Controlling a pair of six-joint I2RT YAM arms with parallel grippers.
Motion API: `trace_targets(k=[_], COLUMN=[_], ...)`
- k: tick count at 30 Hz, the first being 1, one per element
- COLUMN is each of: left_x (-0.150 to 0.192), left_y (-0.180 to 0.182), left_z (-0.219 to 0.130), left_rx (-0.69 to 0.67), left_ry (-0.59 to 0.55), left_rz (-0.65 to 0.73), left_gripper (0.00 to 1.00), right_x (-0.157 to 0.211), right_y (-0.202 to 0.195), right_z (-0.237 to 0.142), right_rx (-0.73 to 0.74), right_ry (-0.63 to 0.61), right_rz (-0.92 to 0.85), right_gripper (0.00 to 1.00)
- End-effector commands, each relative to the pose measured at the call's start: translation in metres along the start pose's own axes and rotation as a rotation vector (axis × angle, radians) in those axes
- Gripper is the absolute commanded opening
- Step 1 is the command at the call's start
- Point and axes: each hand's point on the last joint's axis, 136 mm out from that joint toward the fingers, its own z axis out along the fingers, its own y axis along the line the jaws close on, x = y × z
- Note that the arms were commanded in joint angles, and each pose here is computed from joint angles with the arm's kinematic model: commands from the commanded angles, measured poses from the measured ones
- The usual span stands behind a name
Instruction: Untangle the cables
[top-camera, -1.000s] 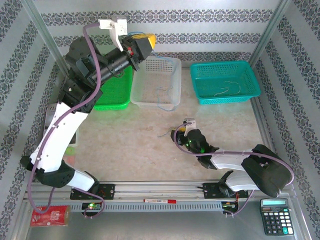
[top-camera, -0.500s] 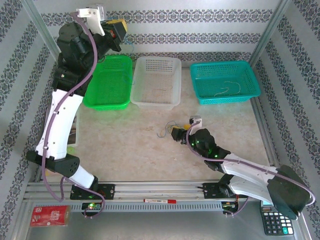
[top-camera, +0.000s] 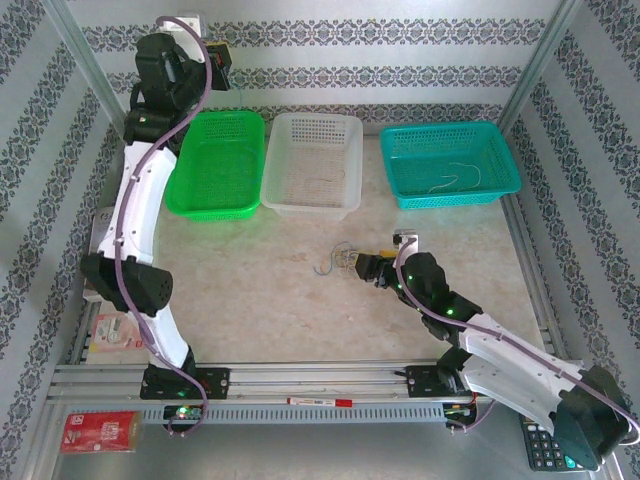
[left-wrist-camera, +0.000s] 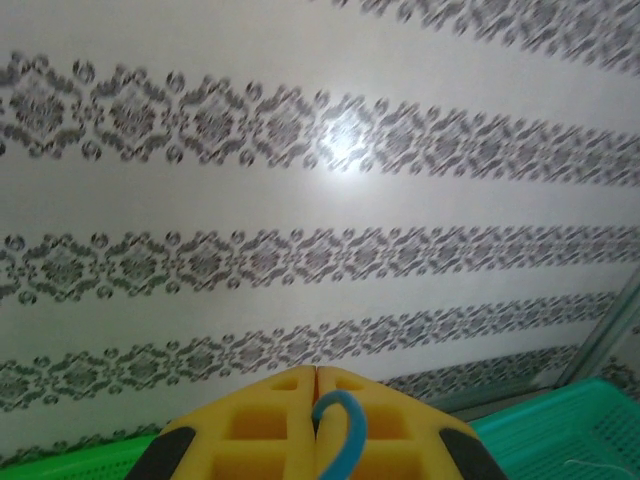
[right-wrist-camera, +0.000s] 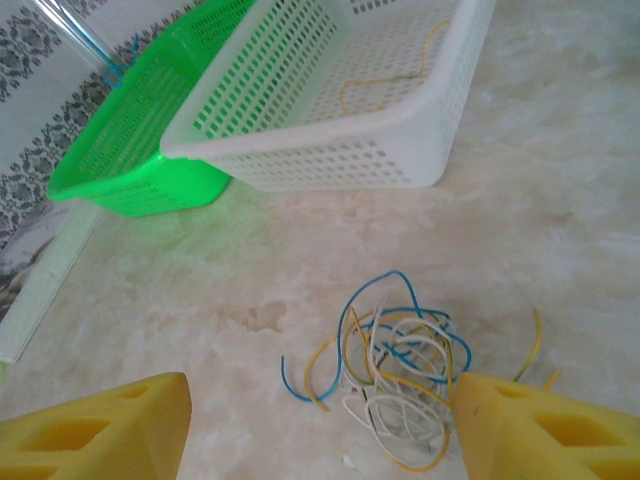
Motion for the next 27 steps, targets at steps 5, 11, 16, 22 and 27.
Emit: trace_targets(k=[5, 11, 16, 22, 27], left_x=[0.021, 0.089, 0.137, 0.100, 0.085], left_y=[0.036, 0.085, 0.103, 0.060, 0.030], left_z=[0.016, 0.023, 0.012, -0.011, -0.039], left_rx=[-0.067, -0.183, -0.190, -0.039, 0.040], left_ry=[0.025, 0.121, 0.235, 0.272, 0.282], left_rz=[0.017, -0.022, -0.093, -0.181, -0.247], left_gripper=[0.00, 0.00, 0.75, 1.00, 1.00], right_x=[0.007, 0.005, 0.003, 0.000, 0.003], right_y=[-0.001, 0.007, 0.012, 0.014, 0.011], right_z=[-0.007, -0.010, -0.012, -0.011, -0.002], right_rx=[-0.005, -0.032, -0.040, -0.032, -0.010], right_ry=[0.057, 0.081, 0.096, 0.108, 0.128], right_rz=[0.012, 0.009, 0.015, 0.016, 0.024], right_gripper=[0.70, 0.69, 0.69, 0.68, 0.68])
